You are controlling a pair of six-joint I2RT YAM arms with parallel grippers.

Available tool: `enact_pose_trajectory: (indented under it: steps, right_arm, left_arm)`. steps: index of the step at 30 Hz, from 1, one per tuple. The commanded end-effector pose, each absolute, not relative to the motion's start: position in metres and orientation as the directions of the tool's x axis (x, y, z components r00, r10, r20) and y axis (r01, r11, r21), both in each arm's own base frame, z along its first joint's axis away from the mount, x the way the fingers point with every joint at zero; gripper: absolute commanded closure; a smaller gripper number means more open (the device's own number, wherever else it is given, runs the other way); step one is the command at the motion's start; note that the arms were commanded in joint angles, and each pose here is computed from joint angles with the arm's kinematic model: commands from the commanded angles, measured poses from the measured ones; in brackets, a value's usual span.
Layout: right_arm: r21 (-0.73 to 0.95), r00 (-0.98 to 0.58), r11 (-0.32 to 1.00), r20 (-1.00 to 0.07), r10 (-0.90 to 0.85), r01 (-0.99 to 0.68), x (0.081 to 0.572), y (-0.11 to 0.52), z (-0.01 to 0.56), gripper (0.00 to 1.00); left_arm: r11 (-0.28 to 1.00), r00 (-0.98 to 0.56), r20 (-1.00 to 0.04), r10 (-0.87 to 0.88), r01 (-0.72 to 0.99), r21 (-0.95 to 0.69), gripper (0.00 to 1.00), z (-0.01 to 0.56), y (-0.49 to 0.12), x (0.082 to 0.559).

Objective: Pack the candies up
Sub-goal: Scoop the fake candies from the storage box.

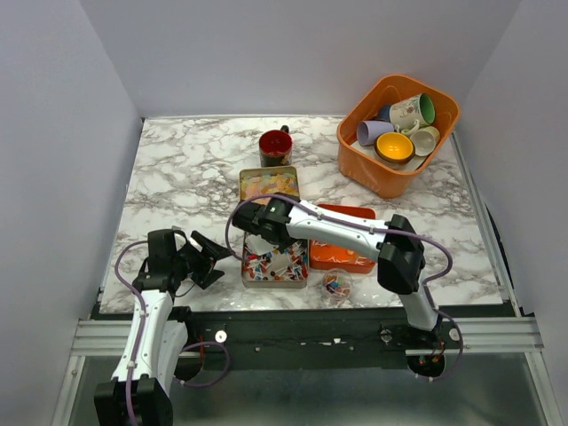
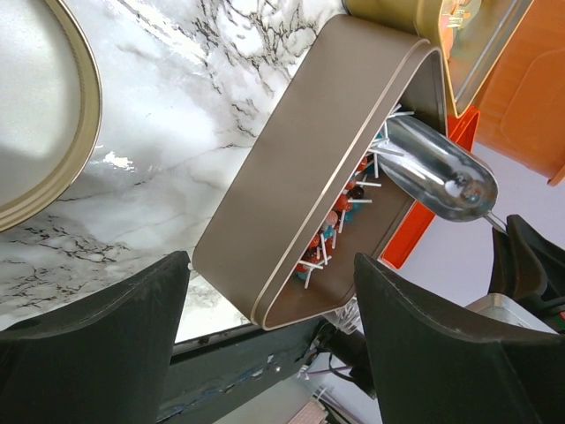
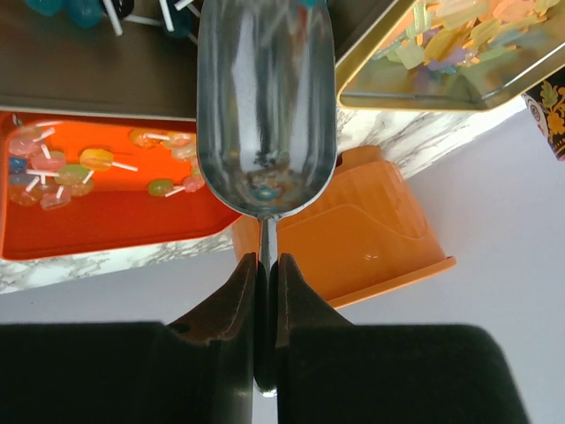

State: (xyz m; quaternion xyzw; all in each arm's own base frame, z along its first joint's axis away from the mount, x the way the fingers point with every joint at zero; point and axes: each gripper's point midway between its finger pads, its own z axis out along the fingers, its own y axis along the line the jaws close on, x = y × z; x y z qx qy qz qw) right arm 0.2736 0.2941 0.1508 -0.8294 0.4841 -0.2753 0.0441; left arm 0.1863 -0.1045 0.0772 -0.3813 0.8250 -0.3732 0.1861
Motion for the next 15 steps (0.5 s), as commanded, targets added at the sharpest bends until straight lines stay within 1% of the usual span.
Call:
enact_pose_trajectory:
  steps: [1,10,15]
  right_arm:
    - [-0.222,0.417,-0.567,0.480,-0.772,-0.793,0.249,0.281,0.154,0.99]
    - [-0.198,0.534,-0.623,0.363,-0.764,-0.756,0.212,0.313,0.136,0.99]
    - [-0.193,0.570,-0.637,0.309,-0.761,-0.746,0.203,0.322,0.132,0.99]
  left_arm:
    - [0.435,-0.629,-0.024,-0.777,-0.508,-0.744,0.17,0.073,-0.102,0.185]
    - [0.435,-0.626,-0.013,-0.780,-0.528,-0.729,0.17,0.068,-0.100,0.186]
    - [0.431,-0.631,0.014,-0.776,-0.546,-0.719,0.18,0.064,-0.102,0.185]
